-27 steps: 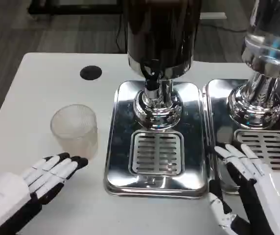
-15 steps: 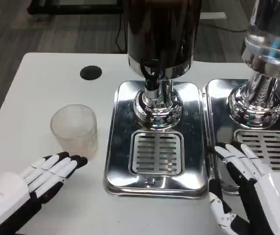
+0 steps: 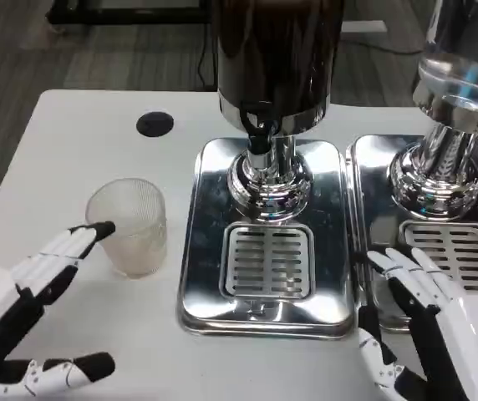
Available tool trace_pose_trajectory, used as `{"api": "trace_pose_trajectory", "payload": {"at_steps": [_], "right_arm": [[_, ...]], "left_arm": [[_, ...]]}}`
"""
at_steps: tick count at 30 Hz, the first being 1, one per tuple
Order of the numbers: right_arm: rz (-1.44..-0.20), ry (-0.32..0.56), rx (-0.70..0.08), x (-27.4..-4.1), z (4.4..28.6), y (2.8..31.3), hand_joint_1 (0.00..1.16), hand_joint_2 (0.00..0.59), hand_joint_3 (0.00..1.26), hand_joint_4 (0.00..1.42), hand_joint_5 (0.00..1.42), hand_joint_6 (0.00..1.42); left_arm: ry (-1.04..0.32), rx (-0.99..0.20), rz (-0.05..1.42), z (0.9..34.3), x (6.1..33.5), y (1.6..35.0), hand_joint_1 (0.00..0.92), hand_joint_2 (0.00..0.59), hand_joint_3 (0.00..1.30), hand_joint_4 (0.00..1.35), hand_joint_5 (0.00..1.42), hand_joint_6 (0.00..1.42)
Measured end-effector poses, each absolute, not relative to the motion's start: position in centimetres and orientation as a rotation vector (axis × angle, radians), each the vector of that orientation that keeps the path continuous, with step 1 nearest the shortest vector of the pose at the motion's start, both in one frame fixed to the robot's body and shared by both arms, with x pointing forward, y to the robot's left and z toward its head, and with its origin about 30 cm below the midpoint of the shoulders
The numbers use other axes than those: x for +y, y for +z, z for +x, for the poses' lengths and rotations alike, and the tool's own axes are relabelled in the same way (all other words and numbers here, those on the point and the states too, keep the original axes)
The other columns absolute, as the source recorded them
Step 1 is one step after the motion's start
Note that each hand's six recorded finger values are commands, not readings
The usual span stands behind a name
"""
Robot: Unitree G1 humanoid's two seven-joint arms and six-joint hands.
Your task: Grasp the cup under the faucet to collect the drink, then remove the cup.
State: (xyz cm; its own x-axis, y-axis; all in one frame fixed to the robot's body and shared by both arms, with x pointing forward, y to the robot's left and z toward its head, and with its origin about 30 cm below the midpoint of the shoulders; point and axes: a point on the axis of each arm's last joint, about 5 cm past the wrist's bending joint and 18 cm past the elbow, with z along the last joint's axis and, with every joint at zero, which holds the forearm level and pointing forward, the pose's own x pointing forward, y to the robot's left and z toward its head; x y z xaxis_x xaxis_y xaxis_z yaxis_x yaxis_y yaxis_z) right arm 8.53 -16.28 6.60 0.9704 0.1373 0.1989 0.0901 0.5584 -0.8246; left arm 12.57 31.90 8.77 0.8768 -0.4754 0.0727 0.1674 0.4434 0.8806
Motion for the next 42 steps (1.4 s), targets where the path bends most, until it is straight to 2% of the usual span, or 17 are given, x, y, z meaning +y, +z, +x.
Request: {"api": "trace_pose_trajectory", "payload": {"at_steps": [7,10,18,42], "right_arm": [[-0.979,0.028,-0.248,-16.3,8.4,6.6,0.39,0.531,0.28,0.20,0.13,0.23],[-0.977,0.028,-0.247,-16.3,8.5,6.6,0.39,0.531,0.28,0.20,0.13,0.23],[-0.968,0.025,-0.244,-16.3,8.4,6.6,0.39,0.531,0.29,0.21,0.14,0.25],[-0.940,0.011,-0.235,-15.8,8.4,6.6,0.39,0.531,0.30,0.23,0.18,0.30]], "left_arm": [[-0.307,-0.290,0.996,13.7,31.6,8.6,0.000,0.057,0.00,0.00,0.08,0.20],[-0.265,-0.295,0.990,14.1,31.5,8.9,0.000,0.051,0.00,0.00,0.09,0.15],[-0.215,-0.210,1.019,16.1,31.1,8.9,0.000,0.044,0.00,0.00,0.02,0.11],[-0.214,-0.060,1.014,21.6,29.6,8.5,0.000,0.036,0.00,0.00,0.01,0.11]]}}
